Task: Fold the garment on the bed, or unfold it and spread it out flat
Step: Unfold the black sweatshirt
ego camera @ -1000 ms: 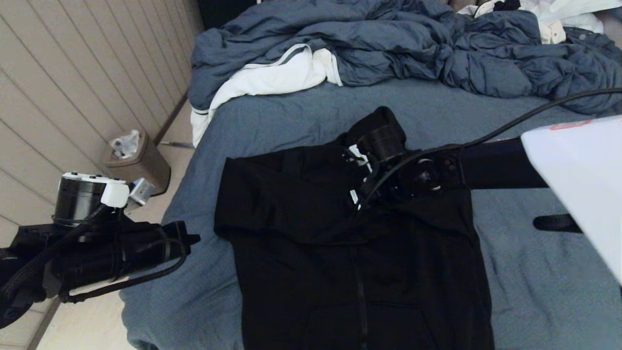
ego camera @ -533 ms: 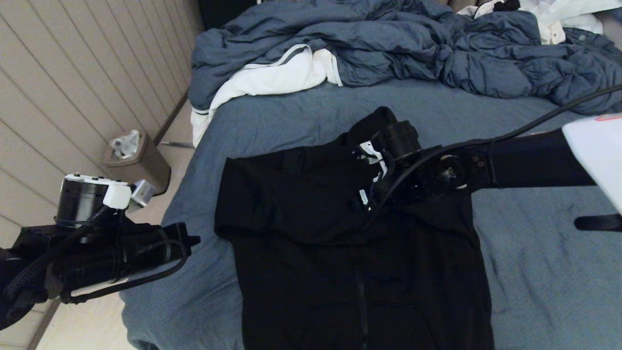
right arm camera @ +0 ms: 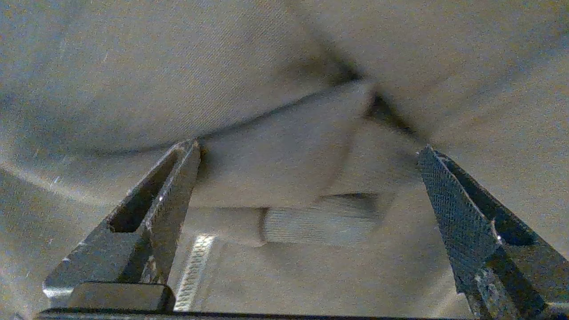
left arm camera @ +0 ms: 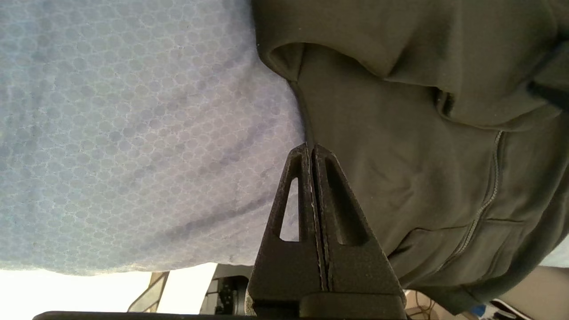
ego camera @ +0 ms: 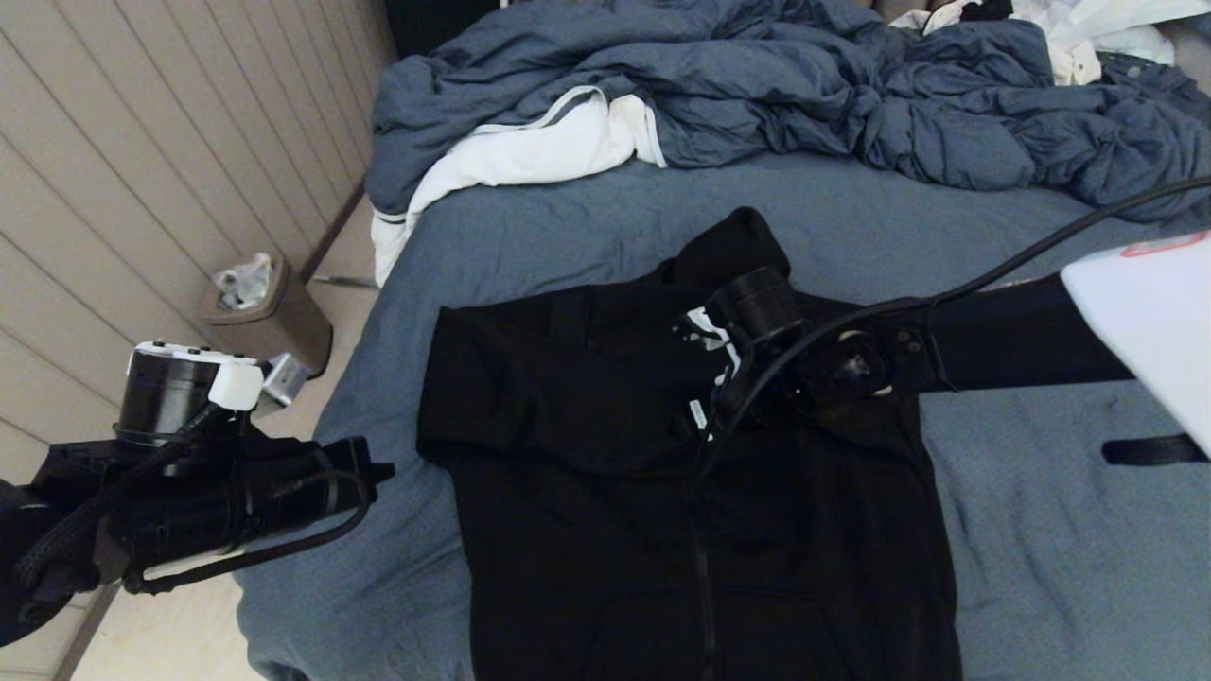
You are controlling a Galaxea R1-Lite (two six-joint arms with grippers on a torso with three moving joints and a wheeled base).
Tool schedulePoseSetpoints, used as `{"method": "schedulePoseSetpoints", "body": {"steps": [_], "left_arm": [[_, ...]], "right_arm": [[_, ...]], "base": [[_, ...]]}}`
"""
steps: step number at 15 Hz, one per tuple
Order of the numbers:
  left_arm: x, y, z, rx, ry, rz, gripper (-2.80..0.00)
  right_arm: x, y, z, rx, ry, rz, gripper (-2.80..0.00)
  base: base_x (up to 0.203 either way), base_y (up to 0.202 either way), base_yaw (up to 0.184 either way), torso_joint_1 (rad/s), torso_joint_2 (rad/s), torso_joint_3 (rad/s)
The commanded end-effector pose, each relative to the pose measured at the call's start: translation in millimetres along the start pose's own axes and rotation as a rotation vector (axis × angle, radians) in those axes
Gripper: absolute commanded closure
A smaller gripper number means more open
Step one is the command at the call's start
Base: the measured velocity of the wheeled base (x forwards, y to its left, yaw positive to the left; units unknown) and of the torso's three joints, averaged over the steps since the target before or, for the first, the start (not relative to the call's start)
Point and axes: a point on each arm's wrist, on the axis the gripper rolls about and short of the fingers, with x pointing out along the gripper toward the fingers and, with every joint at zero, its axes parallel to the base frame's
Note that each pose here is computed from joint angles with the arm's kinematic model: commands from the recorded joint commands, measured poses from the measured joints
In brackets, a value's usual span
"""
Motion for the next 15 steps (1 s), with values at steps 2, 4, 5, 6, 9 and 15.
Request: {"method": "schedulePoseSetpoints", "body": {"steps": [2,4,5,6,9,15], "left_arm": [[2.3,0.4,-0.7,-0.004,0.006,0.002,0.00],[2.4,-0.3,-1.1,-0.002,0.007,0.000,0.00],[2.5,-1.0,-1.3,0.000,0.008,-0.003,0.00],[2.1,-1.4,-1.5,0.001,0.008,-0.004,0.00],[3.2,-9.3,-7.1,0.022,0.028,-0.027,0.00],[1.0,-10.7,-9.7,0.021,0.030,-0.032,0.00]], "right_arm": [[8.6,2.4,-8.3,-0.007,0.034,0.003,-2.80],[12.0,3.2,-14.7,-0.011,0.059,0.015,-2.80],[11.8,3.7,-15.9,-0.005,0.062,0.016,-2.80],[8.7,3.7,-13.9,0.003,0.051,0.017,-2.80],[-9.9,-1.3,0.9,0.021,-0.017,0.016,-2.80],[-4.5,14.6,16.2,0.009,-0.064,0.044,-2.80]], "base": [[0.000,0.000,0.000,0.000,0.00,0.000],[0.000,0.000,0.000,0.000,0.00,0.000],[0.000,0.000,0.000,0.000,0.00,0.000],[0.000,0.000,0.000,0.000,0.00,0.000],[0.000,0.000,0.000,0.000,0.00,0.000],[0.000,0.000,0.000,0.000,0.00,0.000]]}}
